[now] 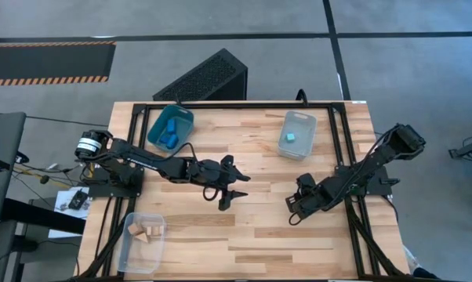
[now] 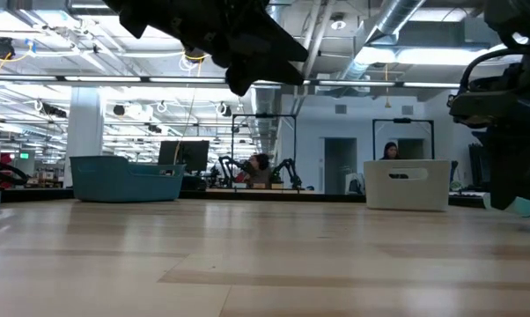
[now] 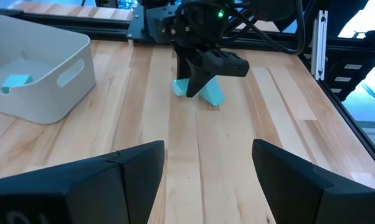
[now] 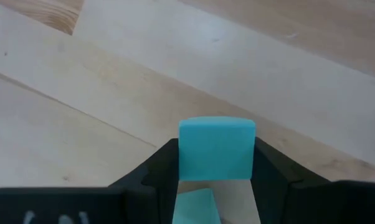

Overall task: Sort & place blocks by color
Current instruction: Put the top light blue block into the gray bin

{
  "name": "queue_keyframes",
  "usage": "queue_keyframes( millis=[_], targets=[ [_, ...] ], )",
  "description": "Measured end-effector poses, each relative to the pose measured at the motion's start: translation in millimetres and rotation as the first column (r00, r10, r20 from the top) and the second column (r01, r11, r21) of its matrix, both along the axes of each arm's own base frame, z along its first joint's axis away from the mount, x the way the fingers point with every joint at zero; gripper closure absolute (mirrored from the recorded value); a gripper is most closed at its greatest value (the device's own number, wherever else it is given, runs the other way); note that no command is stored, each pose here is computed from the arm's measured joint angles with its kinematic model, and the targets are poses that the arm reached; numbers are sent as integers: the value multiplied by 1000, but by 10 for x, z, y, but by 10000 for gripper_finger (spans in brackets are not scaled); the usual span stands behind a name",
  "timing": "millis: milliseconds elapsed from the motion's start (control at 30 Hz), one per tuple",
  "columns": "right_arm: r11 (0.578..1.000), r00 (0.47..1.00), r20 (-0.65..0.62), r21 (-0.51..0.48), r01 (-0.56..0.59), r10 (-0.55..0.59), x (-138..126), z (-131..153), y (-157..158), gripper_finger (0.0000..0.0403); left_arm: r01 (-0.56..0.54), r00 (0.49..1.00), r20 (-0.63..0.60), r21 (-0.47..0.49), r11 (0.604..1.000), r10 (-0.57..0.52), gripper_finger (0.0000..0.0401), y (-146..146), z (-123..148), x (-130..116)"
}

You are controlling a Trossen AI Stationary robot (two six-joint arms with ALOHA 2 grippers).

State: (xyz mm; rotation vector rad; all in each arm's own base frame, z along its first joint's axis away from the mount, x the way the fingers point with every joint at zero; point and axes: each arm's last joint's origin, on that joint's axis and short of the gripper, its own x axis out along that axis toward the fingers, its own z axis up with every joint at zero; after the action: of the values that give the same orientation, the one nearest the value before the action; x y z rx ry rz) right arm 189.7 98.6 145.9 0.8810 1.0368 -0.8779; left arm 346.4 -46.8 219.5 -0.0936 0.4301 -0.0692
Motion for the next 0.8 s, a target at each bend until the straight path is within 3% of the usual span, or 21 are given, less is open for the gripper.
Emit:
queue_keyframes(
  millis=[467, 667, 800],
  targets=[
    [1000, 1000, 0, 0, -19, 19, -19, 0, 37, 224, 10, 998, 57, 34, 999, -11, 168, 11, 49, 22],
    [1000, 1000, 8, 4, -23, 23, -20, 18, 40, 189, 7, 998, 67, 46, 999, -10, 168, 39, 56, 29],
    [997, 994, 81, -5, -76, 76, 13, 184, 81, 168, -11, 994, 112, 40, 999, 7, 168, 113, 99, 52]
  ],
)
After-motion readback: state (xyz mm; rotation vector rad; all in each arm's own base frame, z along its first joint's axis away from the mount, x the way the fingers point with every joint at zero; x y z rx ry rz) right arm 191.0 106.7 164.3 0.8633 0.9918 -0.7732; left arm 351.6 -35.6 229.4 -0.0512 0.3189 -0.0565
